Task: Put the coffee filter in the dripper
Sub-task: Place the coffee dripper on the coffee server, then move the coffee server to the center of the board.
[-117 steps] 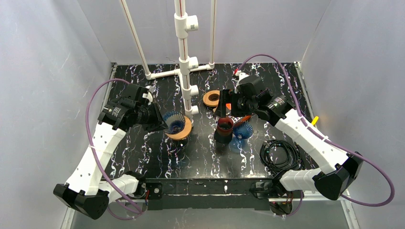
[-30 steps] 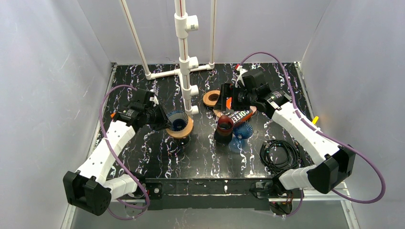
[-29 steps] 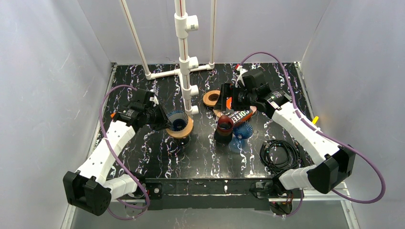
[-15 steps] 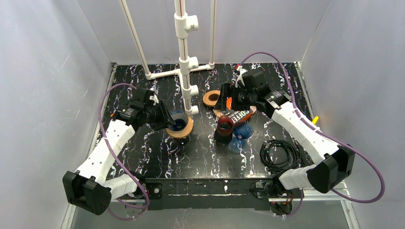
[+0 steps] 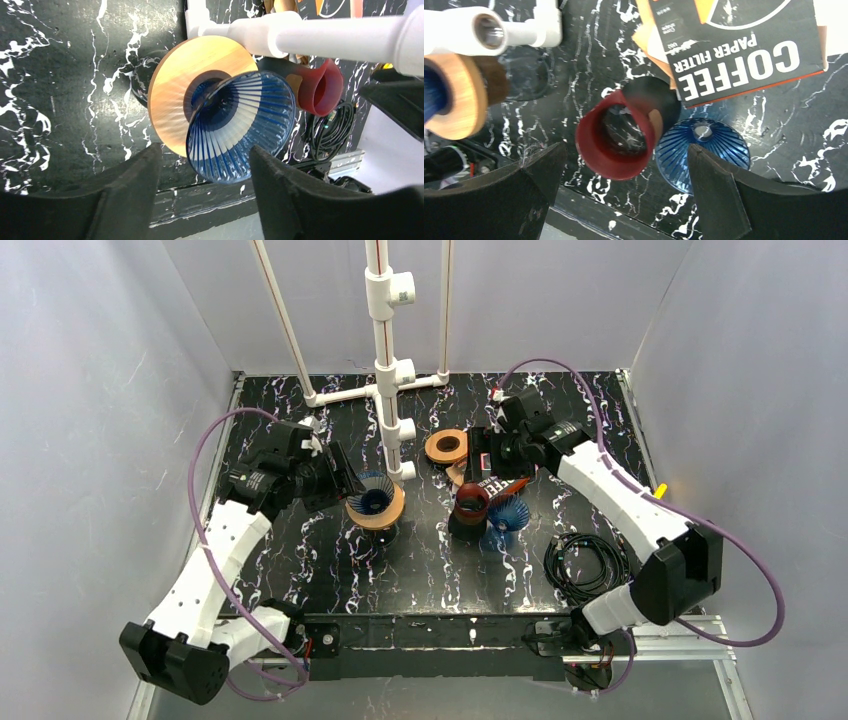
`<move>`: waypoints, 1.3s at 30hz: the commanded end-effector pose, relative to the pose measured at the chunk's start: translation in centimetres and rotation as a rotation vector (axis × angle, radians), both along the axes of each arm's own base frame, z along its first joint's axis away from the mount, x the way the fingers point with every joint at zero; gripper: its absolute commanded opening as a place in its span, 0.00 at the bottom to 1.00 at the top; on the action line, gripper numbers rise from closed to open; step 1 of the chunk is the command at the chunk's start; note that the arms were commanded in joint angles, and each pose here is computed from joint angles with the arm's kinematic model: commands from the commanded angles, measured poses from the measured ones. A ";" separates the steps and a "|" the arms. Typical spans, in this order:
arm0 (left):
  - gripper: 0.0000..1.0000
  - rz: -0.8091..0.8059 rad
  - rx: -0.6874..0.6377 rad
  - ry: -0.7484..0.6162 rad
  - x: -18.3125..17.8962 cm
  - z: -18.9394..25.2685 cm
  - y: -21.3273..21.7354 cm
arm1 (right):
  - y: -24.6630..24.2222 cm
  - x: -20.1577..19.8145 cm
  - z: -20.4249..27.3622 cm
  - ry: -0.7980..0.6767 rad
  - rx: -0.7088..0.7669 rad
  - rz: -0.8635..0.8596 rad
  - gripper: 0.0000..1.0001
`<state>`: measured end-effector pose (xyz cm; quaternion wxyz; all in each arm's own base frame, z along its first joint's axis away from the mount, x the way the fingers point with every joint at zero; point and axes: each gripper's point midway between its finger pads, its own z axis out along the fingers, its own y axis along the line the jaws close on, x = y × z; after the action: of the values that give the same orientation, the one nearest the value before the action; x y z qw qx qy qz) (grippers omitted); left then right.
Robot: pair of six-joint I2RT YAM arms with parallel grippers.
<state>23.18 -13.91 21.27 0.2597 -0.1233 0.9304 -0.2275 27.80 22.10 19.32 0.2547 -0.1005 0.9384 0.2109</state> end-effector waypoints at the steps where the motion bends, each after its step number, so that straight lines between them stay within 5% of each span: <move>1: 0.68 -0.019 0.052 -0.053 -1.4 2.0 1.5 | -1.2 0.2 -0.5 0.017 -0.082 0.032 0.98; 5: 0.76 -0.045 0.052 -0.086 -2.3 2.9 1.7 | -1.3 -0.4 -2.5 0.087 -0.112 0.061 0.96; 13: 0.87 -0.051 0.024 -0.133 -3.6 4.3 1.9 | -1.1 -0.8 -4.8 0.151 -0.139 0.112 0.72; 24: 0.88 -0.048 -0.014 -0.176 -3.8 6.0 1.6 | -2.0 -0.9 -6.0 0.183 -0.222 0.165 0.47; 39: 0.88 -0.057 -0.024 -0.234 -2.8 8.9 1.3 | -4.6 -1.5 -5.7 0.174 -0.345 0.168 0.27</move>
<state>20.41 -12.50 28.75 0.3508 -0.0821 0.8980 -0.2526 26.02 18.73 12.12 0.1167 -0.1963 0.9683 0.1013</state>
